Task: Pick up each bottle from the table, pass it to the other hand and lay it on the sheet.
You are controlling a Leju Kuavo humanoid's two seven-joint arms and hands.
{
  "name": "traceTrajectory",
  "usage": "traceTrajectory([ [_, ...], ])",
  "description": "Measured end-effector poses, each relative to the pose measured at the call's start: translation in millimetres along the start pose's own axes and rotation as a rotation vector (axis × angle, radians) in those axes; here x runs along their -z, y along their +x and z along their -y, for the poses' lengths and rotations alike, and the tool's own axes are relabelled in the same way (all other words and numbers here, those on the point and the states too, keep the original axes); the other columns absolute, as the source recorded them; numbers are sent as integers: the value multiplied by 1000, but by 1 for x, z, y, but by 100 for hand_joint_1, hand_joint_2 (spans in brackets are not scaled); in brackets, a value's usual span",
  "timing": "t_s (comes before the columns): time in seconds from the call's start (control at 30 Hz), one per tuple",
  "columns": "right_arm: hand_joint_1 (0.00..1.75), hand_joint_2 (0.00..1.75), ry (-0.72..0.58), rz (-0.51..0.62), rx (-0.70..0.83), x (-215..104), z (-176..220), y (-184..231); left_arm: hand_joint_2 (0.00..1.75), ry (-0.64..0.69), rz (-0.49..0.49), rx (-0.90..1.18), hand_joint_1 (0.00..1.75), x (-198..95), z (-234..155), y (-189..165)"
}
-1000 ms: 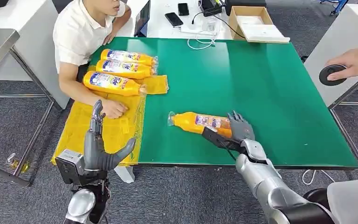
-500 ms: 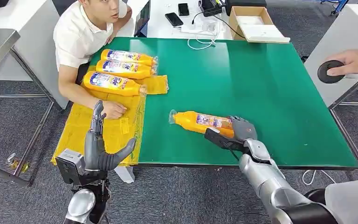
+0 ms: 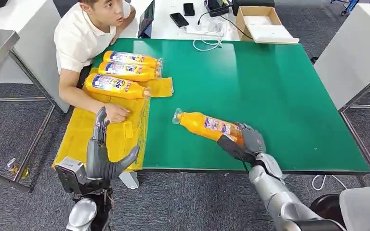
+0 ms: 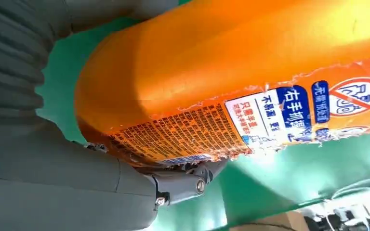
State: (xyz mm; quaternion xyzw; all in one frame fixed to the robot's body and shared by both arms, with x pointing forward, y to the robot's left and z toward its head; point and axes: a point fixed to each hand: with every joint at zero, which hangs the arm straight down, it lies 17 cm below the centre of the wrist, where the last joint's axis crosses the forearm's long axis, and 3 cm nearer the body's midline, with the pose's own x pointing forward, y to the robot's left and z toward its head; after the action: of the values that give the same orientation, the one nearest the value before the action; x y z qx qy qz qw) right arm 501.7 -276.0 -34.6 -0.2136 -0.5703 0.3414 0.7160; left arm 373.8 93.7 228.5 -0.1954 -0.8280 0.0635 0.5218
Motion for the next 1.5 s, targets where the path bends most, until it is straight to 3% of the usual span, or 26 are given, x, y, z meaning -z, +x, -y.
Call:
traceTrajectory([
  [0.3,175,175,-38,192,347,-22,-25,53,175,36,-149,-183,0,-30,-8,-23],
  [0.47,175,175,-62,266,510,-41,-32,92,175,54,-187,-179,0,-43,-12,-31],
  [0.8,175,175,12,462,583,-79,-61,184,175,73,-236,-171,0,-54,-12,-41],
  [1.03,175,175,172,548,593,-101,-102,234,175,33,-265,-262,0,-58,4,-43],
  [1.5,175,175,318,631,590,-118,-142,278,175,-78,-268,-438,0,-62,33,-29],
])
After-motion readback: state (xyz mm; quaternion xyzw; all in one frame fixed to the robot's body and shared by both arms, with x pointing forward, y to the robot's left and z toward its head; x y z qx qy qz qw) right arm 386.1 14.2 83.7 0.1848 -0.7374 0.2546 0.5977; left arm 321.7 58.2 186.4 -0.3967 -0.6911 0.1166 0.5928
